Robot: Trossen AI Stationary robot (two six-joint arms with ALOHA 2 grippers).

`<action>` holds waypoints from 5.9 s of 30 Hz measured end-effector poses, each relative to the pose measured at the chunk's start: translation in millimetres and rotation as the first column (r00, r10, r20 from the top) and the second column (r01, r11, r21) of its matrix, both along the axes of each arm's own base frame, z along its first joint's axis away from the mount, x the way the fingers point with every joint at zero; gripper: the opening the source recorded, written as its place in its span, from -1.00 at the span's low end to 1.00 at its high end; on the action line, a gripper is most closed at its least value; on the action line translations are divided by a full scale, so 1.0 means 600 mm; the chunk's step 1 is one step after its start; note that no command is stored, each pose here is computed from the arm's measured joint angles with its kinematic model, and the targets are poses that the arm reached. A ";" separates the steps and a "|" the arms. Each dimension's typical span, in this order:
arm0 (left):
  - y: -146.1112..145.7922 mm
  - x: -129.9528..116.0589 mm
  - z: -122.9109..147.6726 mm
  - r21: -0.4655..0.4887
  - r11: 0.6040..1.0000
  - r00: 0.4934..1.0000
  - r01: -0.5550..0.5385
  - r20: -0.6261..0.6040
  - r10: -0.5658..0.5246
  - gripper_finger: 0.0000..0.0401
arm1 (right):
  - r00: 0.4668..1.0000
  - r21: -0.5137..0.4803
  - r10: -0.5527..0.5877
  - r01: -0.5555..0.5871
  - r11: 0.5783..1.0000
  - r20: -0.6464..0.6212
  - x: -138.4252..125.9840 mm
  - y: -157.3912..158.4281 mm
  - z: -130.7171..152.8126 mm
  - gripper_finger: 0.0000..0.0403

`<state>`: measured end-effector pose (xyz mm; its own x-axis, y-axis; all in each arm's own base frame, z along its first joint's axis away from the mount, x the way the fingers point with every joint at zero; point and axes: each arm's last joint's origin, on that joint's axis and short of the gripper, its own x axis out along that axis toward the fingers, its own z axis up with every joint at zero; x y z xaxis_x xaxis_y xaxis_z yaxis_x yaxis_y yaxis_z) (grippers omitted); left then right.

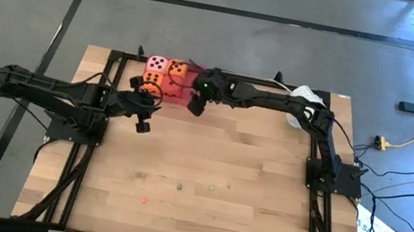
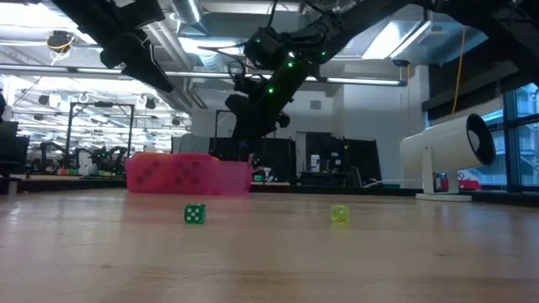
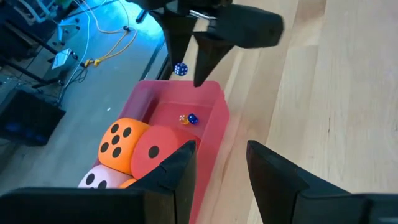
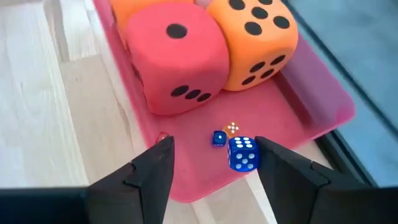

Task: Pick & Place Dice
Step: Put the small blue die into the red bin, then put the small orange die into the red bin

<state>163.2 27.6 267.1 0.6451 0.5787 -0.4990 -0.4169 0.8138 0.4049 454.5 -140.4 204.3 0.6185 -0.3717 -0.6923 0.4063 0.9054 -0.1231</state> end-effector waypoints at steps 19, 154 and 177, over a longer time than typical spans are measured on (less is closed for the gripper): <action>0.000 0.002 0.003 0.001 1.000 1.000 0.000 0.024 0.000 -0.32 | 0.989 -0.157 0.109 -0.124 0.980 -0.102 0.023 0.086 -0.014 0.09; -0.183 0.043 -0.122 -0.517 0.630 0.812 0.580 0.304 -0.498 -0.32 | 0.882 0.044 0.455 -0.453 0.890 -0.126 -0.255 0.275 0.020 -0.12; -0.295 0.061 -0.217 -0.468 0.417 0.557 0.779 0.211 -0.803 -0.32 | 0.867 -0.012 0.483 -0.488 0.873 -0.126 -0.250 0.263 0.023 -0.12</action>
